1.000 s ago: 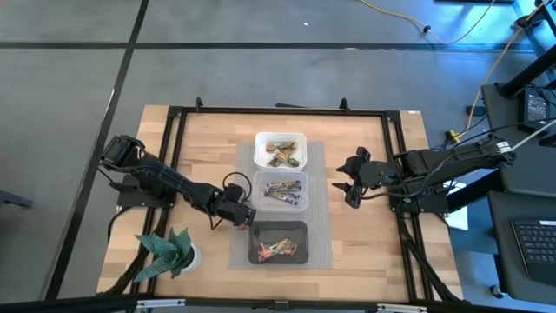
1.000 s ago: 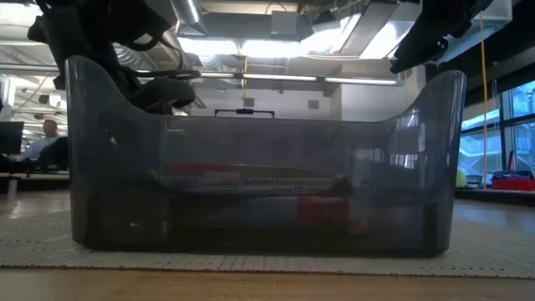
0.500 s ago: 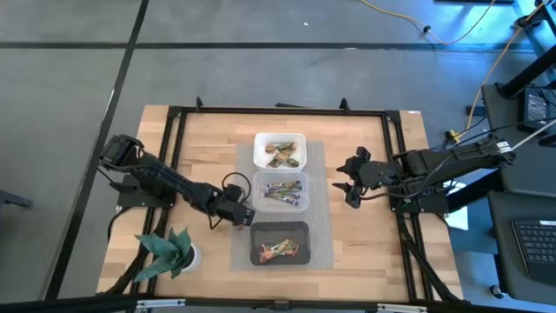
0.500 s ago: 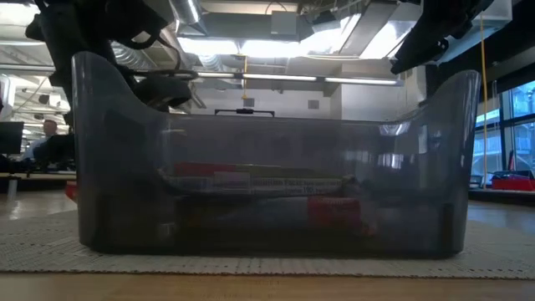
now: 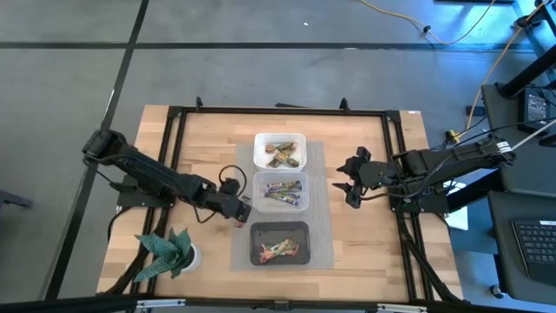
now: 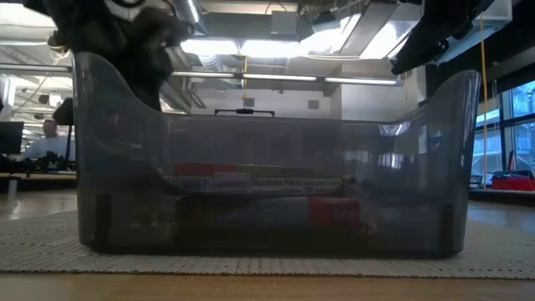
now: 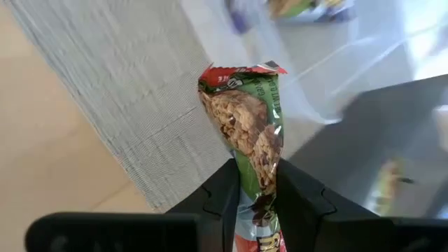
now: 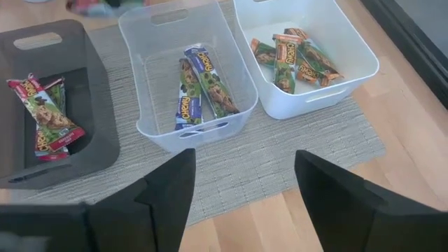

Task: Pick and place Granola Bars by type
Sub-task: Put the red granola bar into the black bin

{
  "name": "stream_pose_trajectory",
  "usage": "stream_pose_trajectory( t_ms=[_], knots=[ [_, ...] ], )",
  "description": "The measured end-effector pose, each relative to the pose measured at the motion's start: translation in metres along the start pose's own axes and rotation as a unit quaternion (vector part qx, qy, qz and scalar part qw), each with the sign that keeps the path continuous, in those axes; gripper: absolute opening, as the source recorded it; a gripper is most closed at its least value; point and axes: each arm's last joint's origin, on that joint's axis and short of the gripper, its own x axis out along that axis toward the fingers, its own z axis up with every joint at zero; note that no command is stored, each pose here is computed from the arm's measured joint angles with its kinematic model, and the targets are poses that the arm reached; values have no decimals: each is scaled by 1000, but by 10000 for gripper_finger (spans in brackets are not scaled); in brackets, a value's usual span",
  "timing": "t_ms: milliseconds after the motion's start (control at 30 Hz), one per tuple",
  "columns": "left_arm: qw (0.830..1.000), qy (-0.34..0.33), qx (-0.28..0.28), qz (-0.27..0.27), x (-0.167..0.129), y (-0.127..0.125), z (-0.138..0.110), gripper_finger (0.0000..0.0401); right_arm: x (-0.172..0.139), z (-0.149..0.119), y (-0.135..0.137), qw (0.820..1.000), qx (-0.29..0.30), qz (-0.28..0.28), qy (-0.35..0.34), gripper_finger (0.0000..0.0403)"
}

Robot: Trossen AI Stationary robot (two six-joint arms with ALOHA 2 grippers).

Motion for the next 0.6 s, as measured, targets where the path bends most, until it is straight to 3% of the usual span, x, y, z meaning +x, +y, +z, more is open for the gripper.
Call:
stream_pose_trajectory(
  t_ms=[233,367,467,600],
  knots=[
    [997,-24,8,-69,-40,-3,17,74,0,0,0,1000,-8,0,0,246],
    [989,-50,26,-135,-58,-9,25,74,0,0,0,1000,-9,0,0,246],
    [973,-82,45,-213,-70,-21,32,74,0,0,0,1000,-10,0,0,246],
    [922,-136,102,-347,-89,-44,40,74,0,0,0,1000,-9,-4,-2,246]
  ],
)
